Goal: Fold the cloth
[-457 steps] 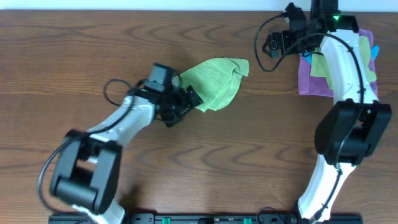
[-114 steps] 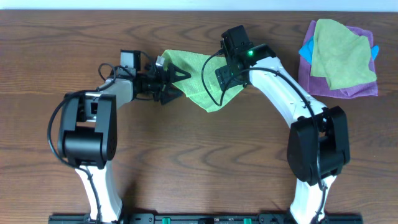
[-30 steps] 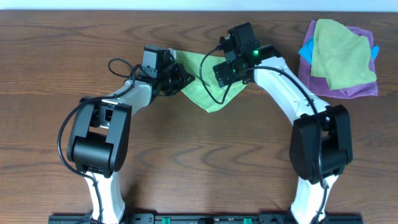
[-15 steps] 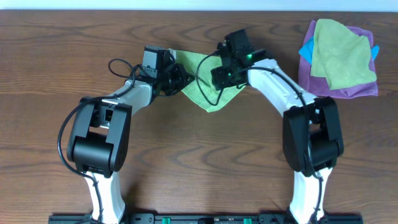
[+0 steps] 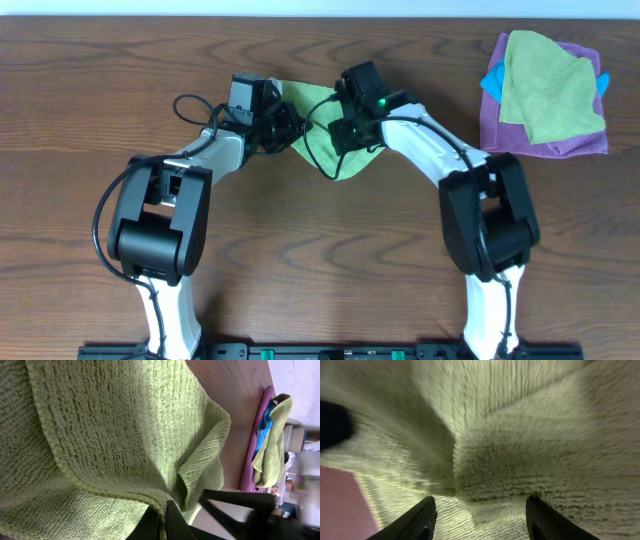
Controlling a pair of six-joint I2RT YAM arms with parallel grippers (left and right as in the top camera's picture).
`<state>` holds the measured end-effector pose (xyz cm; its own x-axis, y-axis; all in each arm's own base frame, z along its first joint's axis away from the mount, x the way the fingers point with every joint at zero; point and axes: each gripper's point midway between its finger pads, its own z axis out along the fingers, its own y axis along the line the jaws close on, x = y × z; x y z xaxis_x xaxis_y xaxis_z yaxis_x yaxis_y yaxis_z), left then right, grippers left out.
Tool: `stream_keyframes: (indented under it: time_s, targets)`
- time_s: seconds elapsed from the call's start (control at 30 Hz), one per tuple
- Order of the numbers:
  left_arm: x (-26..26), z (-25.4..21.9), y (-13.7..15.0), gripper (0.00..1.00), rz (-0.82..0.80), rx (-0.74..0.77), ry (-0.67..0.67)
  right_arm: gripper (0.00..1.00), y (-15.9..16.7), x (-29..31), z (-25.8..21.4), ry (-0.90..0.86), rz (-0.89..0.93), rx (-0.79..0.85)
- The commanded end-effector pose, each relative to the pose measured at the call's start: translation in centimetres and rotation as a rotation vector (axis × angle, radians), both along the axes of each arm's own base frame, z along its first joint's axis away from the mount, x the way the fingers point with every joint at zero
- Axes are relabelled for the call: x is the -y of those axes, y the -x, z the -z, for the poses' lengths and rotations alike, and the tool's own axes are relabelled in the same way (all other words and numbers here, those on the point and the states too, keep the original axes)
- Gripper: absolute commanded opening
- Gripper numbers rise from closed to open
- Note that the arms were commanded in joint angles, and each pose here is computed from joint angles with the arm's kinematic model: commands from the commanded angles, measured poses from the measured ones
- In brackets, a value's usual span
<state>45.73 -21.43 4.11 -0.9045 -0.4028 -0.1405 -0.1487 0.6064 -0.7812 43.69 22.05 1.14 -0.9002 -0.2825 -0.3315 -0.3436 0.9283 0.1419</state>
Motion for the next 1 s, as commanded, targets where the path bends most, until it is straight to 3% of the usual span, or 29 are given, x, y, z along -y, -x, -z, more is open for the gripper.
stream_keyframes:
  time_s: [0.0,0.4,0.67,0.97]
  targets:
    - [-0.3,0.0,-0.1,0.06,-0.024,-0.013,-0.003,0.55,0.5,0.5,2.3,0.030,0.016,-0.040]
    - [-0.5,0.1,-0.2,0.06,-0.037,-0.012,-0.012,0.09,0.0,1.2,2.4,0.054,0.031,-0.022]
    - [-0.6,0.2,-0.3,0.06,-0.051,-0.018,-0.015,0.05,0.3,1.4,1.7,0.063,0.032,-0.025]
    - [-0.6,-1.7,-0.9,0.06,-0.054,-0.035,0.118,0.02,0.6,1.8,-4.1,0.046,0.035,0.038]
